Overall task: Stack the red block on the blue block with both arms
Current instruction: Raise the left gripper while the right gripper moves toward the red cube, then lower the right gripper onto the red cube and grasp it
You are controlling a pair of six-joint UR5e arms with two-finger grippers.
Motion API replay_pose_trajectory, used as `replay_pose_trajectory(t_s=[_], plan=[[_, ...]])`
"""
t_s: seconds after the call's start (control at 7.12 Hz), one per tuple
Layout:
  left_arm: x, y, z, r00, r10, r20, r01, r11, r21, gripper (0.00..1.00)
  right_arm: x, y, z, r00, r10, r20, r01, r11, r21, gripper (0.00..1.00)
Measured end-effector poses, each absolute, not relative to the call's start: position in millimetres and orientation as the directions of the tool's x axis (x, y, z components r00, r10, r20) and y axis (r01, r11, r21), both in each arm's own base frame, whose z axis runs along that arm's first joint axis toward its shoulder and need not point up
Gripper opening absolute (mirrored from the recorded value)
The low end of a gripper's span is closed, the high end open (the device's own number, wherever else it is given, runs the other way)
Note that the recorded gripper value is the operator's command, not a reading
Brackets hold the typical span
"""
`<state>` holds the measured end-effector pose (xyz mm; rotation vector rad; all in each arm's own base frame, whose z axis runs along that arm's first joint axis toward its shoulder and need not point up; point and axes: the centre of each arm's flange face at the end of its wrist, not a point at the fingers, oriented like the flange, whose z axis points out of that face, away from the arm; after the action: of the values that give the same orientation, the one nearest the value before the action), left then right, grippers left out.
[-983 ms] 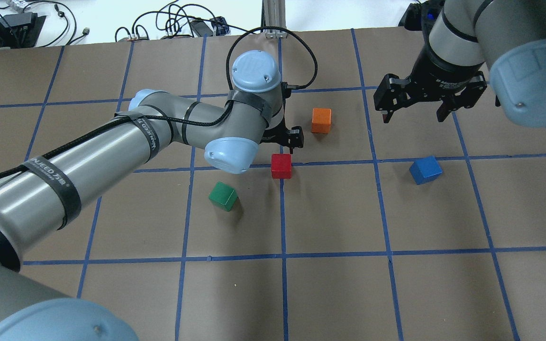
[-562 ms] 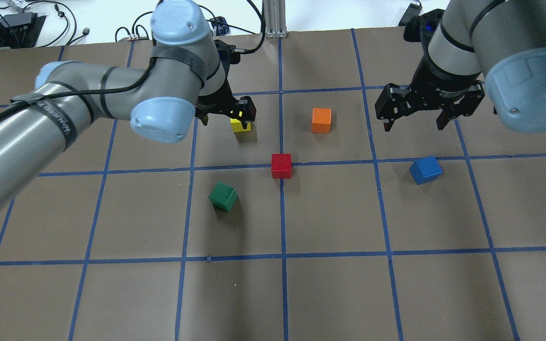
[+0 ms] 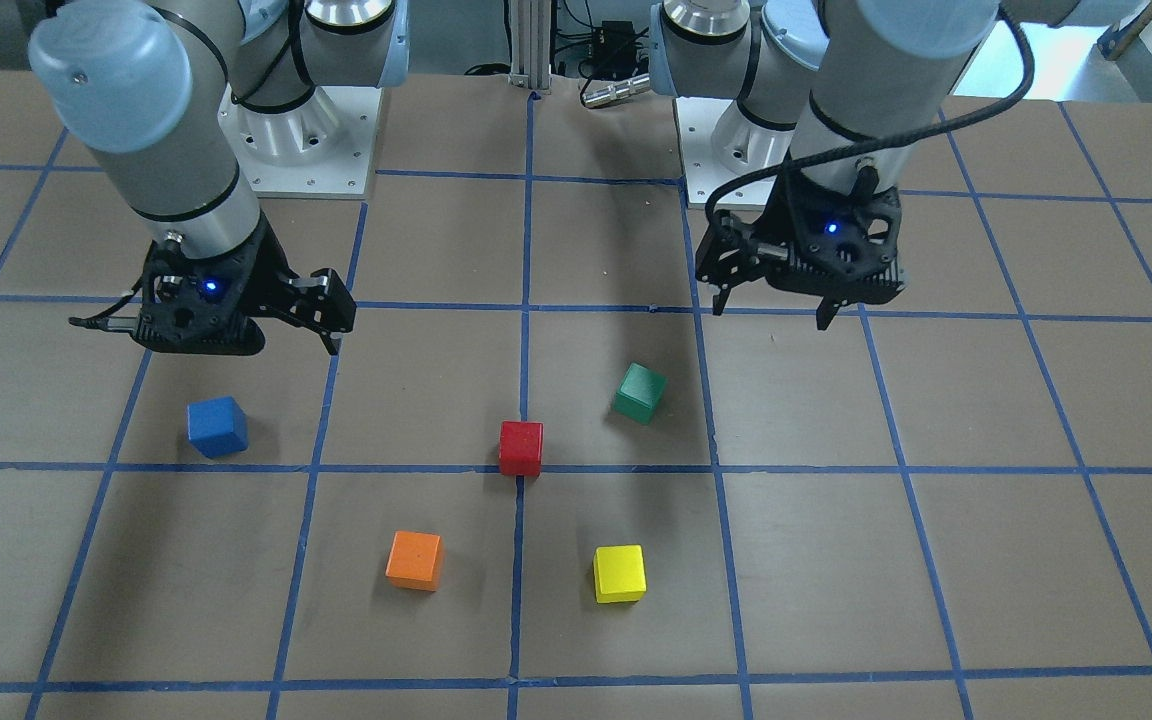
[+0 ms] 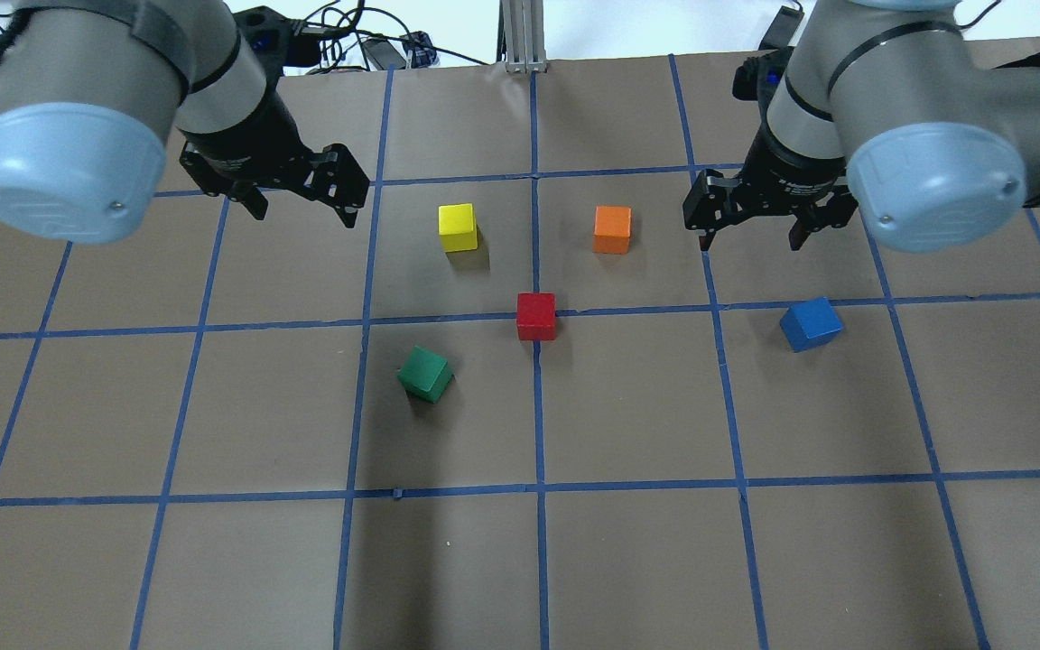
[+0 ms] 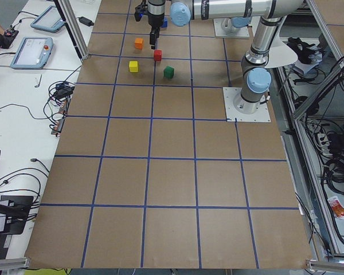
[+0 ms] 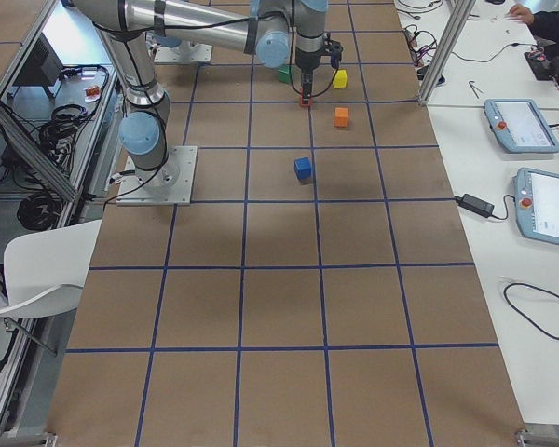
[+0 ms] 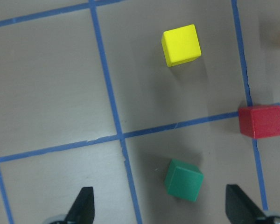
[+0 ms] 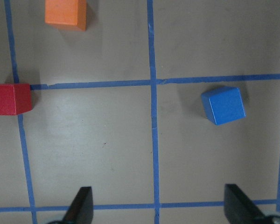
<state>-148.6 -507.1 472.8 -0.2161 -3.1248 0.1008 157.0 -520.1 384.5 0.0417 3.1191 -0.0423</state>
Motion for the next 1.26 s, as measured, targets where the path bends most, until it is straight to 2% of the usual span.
replay_pose_trajectory(t_s=[0.28,0.56,0.84,1.26], plan=[[-132,-494,528,-0.996,0.091,0.008,0.091,0.995,-0.04,1.0,197,-534,359,-0.999,0.02,-0.03,0.021,0.998,-0.06,1.0],[-131,-511,530,-0.998,0.055,0.007,0.054,0.998,-0.036,1.0,254,-536,324,-0.998,0.048,-0.041,0.051,0.996,-0.071,1.0],[-133,-511,532,-0.998,0.057,0.004,0.057,0.997,-0.044,1.0,297,-537,293,-0.998,0.02,-0.057,0.026,0.994,-0.105,1.0],[-134,-505,535,-0.998,0.059,0.004,0.059,0.997,-0.053,1.0,332,-533,248,-0.998,-0.001,-0.057,0.003,0.997,-0.078,1.0]])
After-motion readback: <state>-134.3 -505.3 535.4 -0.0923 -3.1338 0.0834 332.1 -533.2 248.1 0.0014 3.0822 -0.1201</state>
